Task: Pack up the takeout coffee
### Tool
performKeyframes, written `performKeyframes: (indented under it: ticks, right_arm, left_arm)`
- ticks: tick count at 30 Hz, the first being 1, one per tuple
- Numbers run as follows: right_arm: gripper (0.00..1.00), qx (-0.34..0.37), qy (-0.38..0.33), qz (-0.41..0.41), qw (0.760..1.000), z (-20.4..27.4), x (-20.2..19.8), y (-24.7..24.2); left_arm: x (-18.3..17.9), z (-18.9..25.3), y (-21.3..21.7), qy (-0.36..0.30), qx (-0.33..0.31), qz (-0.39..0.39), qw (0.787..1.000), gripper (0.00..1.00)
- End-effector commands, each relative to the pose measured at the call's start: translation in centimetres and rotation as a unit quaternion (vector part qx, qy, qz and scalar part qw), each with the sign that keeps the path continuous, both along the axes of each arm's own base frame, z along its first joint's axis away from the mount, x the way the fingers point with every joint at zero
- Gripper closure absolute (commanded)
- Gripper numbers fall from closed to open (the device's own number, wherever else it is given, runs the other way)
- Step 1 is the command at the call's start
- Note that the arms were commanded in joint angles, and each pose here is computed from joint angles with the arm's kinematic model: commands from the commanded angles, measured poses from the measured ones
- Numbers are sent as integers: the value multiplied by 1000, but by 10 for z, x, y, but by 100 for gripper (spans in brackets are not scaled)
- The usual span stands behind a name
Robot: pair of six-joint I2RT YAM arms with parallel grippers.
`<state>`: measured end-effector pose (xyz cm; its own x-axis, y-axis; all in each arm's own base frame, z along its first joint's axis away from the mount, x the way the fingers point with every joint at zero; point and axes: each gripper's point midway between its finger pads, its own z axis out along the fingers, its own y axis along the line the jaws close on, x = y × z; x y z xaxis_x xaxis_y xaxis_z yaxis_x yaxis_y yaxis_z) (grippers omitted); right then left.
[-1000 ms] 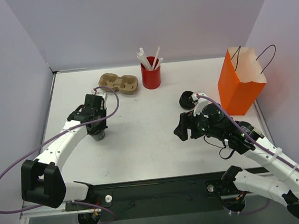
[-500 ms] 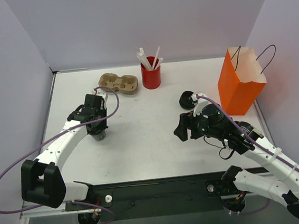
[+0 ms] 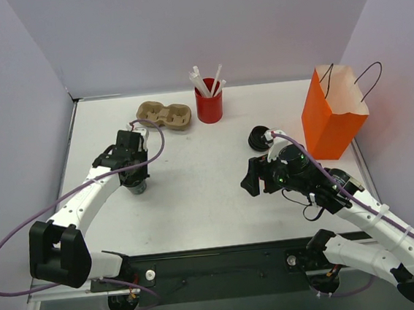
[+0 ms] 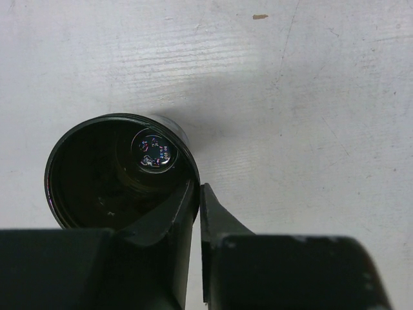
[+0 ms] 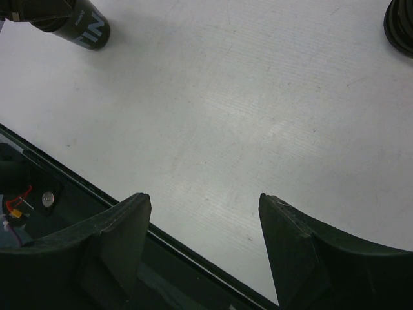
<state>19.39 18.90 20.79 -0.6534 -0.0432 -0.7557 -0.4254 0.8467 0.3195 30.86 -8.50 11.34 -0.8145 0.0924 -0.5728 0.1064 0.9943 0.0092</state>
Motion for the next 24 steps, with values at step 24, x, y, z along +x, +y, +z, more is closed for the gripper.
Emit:
performKeyframes:
  ticks: [24]
  right_arm:
    - [31,5,-3,8,1000,3,2,6]
  left_arm:
    - [12,58,18,-61,86,51,993,100]
